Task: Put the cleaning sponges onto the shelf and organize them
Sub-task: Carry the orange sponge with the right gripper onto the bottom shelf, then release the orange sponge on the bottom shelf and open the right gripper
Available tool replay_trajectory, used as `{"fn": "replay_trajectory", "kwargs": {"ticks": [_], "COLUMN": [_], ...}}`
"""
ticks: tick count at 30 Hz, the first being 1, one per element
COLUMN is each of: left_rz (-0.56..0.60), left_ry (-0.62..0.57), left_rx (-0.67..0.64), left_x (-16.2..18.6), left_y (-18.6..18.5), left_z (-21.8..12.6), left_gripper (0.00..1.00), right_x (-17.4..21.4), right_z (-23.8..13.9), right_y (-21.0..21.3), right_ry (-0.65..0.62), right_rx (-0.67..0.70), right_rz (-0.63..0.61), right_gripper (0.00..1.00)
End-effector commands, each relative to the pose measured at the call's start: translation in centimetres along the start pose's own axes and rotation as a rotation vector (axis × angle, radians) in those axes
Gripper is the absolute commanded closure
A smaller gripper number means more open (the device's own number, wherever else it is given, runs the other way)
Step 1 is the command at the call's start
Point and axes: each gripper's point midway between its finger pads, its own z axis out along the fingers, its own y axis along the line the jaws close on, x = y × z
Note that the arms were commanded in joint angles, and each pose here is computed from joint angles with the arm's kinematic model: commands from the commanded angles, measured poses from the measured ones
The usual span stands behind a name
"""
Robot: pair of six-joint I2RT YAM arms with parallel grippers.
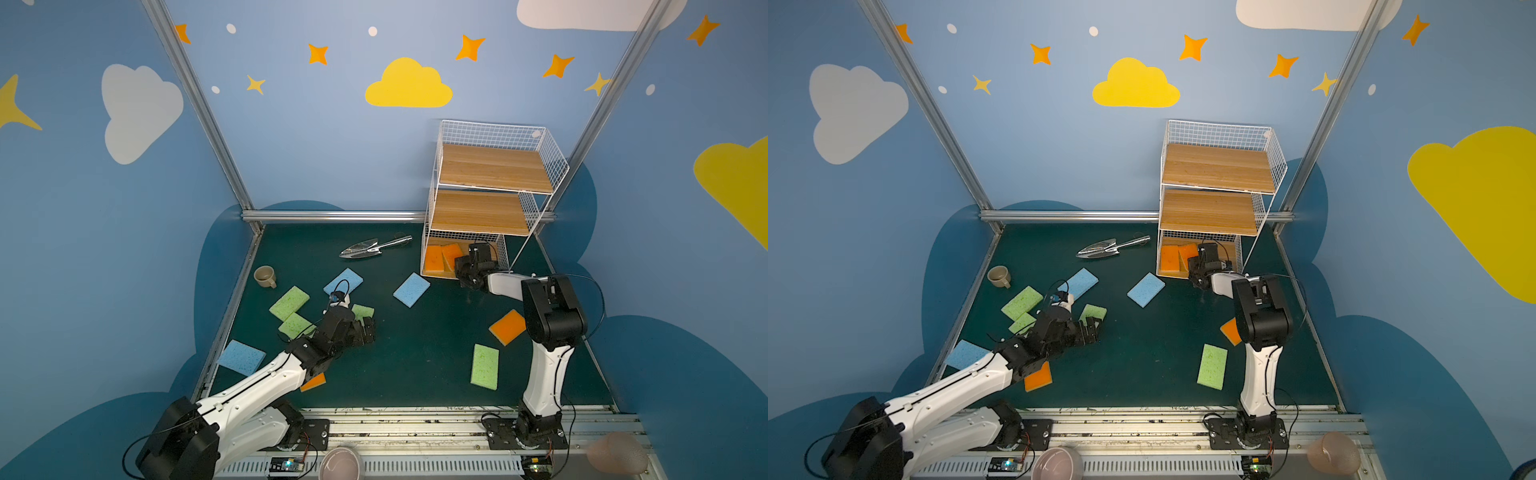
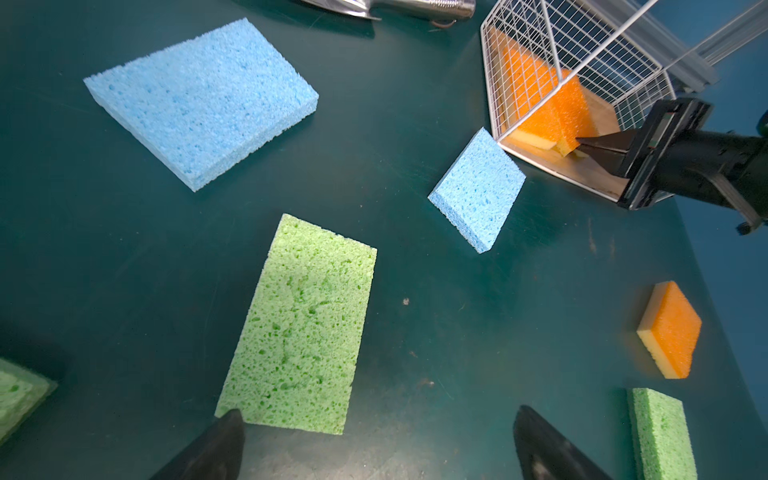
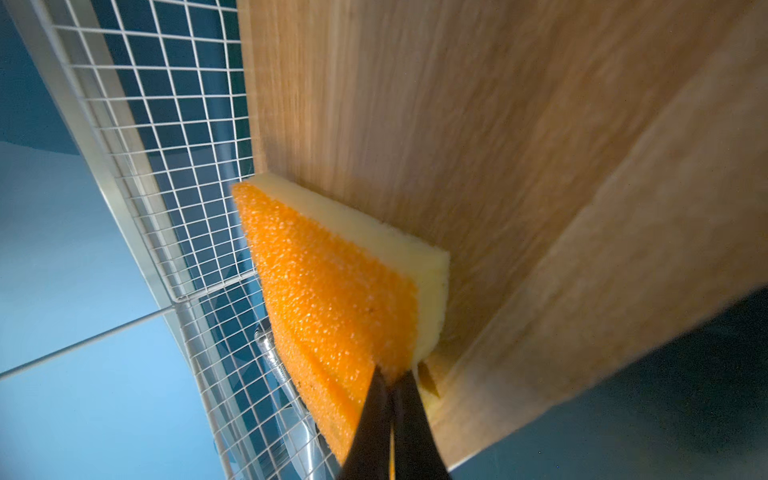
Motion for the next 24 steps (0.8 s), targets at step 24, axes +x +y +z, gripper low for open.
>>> {"fn": "replay_trajectory", "kwargs": {"ticks": [24], "left_rz": [-0.015], "left_ry": [0.01], "left_rx": [-0.006], "left_x": [1.0], "left_y": [1.0], "left_z": [-0.7], "left_gripper": [0.0], "right_x": [5.3], "right_z": [-1.6], "right_y": [-0.3], "right_ry": [0.166], "right_rx": [-0.055], "right_rz": [-0.07], "right_gripper": [0.82]}}
